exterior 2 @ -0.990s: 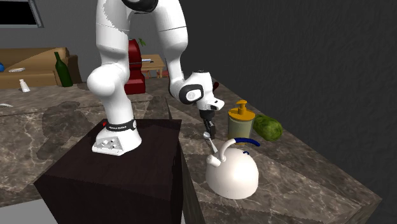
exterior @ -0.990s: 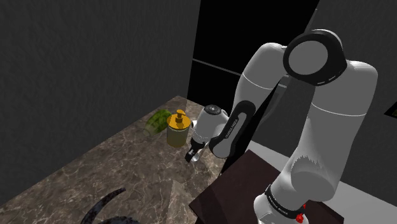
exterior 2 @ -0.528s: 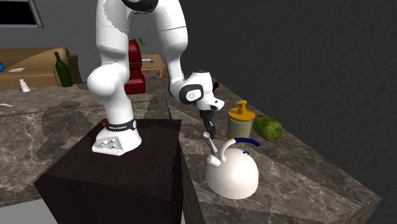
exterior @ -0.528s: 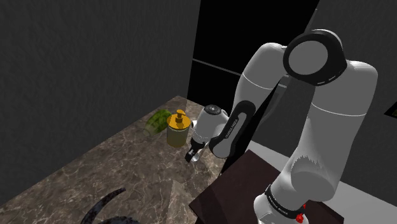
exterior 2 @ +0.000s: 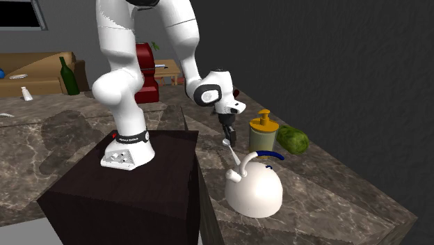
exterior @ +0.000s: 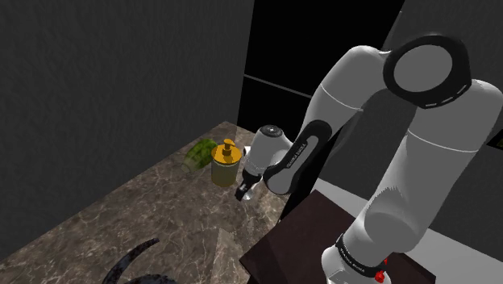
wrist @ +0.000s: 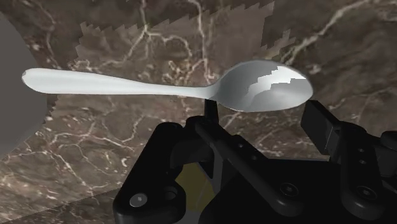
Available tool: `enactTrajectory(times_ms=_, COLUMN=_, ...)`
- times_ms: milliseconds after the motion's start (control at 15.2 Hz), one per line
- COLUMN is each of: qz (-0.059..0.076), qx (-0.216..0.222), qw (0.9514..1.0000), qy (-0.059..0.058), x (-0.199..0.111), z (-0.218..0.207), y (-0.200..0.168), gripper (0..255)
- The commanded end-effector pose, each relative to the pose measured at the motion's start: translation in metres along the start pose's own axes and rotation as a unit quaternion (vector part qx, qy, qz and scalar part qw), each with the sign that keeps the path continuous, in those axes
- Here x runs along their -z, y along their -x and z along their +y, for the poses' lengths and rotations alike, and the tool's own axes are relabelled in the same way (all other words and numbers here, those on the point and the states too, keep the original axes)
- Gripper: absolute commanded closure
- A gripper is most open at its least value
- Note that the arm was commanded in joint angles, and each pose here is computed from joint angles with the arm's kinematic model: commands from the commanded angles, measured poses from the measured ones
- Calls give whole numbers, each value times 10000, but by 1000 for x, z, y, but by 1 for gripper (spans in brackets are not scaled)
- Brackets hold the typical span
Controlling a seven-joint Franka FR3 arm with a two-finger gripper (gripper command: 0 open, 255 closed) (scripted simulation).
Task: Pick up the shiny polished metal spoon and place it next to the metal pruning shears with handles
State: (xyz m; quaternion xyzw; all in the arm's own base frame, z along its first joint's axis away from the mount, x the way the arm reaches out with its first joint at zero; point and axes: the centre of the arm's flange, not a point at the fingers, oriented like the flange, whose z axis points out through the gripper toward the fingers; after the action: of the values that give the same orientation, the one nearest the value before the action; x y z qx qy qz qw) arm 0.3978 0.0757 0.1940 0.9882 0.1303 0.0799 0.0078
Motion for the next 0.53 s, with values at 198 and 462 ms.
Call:
enactTrajectory(times_ms=198, qz=-3, qx=-1, qw=10000, qy=1, x=27, z=2, y=-3, gripper=255)
enactTrajectory(times_ms=462, qz=-3, qx=-1, qw=10000, qy=1, x=47, z=3, y=-7, gripper=255)
